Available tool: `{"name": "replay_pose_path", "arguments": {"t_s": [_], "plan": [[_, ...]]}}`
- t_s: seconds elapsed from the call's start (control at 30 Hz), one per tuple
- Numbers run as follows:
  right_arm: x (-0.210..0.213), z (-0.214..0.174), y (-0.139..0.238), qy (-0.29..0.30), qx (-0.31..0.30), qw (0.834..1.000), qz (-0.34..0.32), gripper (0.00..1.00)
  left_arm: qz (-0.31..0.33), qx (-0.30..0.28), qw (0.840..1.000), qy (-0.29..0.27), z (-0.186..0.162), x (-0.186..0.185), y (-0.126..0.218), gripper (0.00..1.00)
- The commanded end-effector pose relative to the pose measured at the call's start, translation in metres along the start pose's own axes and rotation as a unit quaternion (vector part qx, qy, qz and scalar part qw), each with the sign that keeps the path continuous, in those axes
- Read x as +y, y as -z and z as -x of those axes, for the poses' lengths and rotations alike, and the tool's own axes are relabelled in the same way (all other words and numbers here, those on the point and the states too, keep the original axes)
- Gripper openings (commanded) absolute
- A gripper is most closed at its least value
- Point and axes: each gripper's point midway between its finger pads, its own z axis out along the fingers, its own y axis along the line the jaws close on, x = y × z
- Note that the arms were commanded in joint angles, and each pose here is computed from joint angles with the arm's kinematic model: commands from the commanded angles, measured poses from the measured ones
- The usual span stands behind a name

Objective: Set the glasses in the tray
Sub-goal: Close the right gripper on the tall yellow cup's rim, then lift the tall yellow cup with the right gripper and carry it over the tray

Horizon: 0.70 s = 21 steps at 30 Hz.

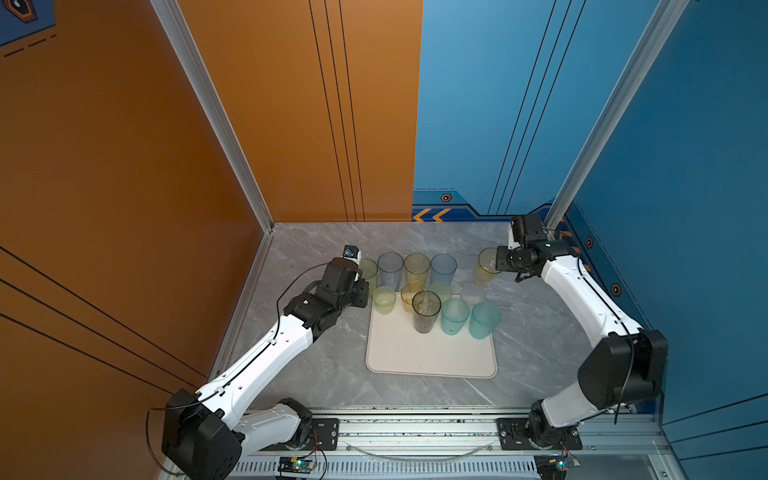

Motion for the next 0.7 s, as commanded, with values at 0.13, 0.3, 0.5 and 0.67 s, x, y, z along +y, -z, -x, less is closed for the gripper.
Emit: {"name": "replay_pose_path", "arguments": {"t_s": [0.13,0.3,0.5,0.67], "plan": [[0.038,0.042,0.11,0.013,-0.151,0.983,0.1,0.0,0.025,0.018,0.999,0.039,-0.016,0.028,0.005,0.27],[0.103,0.032,0.175,0.086,-0.178,0.958,0.208,0.0,0.025,0.016,0.998,0.056,-0.017,0.036,0.011,0.27],[0.197,-0.024,0.214,0.235,-0.138,0.913,0.302,0.0,0.03,0.01,0.997,0.067,-0.016,0.043,0.019,0.27],[0.253,-0.078,0.206,0.323,-0.078,0.885,0.325,0.0,0.026,0.005,0.997,0.069,-0.011,0.043,0.027,0.27]]}}
